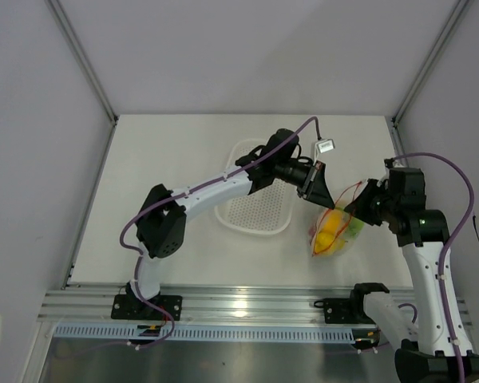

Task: Place the food in the zip-top bag and seal the zipper
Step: Zip the zipper food storage bag at the center of the board.

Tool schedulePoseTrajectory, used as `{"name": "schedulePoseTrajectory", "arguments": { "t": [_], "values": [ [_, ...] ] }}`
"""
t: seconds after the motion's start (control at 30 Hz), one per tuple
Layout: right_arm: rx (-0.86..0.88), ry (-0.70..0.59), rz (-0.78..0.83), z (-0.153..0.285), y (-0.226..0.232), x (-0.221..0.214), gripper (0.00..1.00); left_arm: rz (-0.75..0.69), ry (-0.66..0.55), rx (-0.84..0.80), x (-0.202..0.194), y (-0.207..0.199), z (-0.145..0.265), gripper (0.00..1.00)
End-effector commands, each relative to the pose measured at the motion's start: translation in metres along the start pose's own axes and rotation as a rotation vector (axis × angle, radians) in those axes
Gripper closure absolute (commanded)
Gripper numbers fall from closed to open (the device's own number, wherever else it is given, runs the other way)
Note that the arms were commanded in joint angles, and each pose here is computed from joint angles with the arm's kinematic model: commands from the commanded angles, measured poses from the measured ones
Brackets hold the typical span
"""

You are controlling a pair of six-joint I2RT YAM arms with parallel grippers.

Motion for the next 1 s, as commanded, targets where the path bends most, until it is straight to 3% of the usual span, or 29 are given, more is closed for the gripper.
{"name": "schedulePoseTrajectory", "arguments": {
  "t": [0.0,0.13,0.23,0.3,0.37,0.77,0.87,0.97],
  "values": [
    [0.023,0.002,-0.068,-0.007,0.006,-0.001,1.0,-0.099,-0.02,-0.118,0.012,-0.029,0.0,0.99],
    [-0.006,-0.002,-0.116,-0.016,0.001,-0.002,1.0,-0.075,-0.013,-0.088,0.005,-0.019,-0.004,0.97],
    [-0.011,-0.016,-0.135,-0.017,0.0,0.0,1.0,-0.062,-0.019,-0.064,0.004,-0.013,-0.005,0.73],
    [-0.019,-0.033,-0.153,-0.016,0.0,0.003,1.0,-0.058,-0.017,-0.057,0.002,-0.011,-0.006,0.52],
    [-0.014,-0.038,-0.165,-0.016,0.001,0.004,1.0,-0.068,-0.024,-0.045,0.003,-0.01,-0.006,0.41],
    [-0.009,-0.037,-0.162,-0.014,-0.001,-0.001,1.0,-0.185,-0.13,0.378,0.02,-0.005,0.051,0.18],
    [-0.001,-0.035,-0.16,-0.014,0.0,-0.002,1.0,-0.249,-0.159,0.522,0.034,0.0,0.073,0.06],
    [0.01,-0.032,-0.149,-0.013,0.001,-0.002,1.0,-0.303,-0.15,0.607,0.043,0.01,0.085,0.01]
  ]
}}
Point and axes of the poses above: each gripper's point midway between its finger pads, its own z axis back along the fingers, its own y axis along the line the jaws close on, x = y × z, the point moved 1 cm from there along z, back along the fingers, and after that the axes turned 6 degrees about -z, right-handed, at the moved point
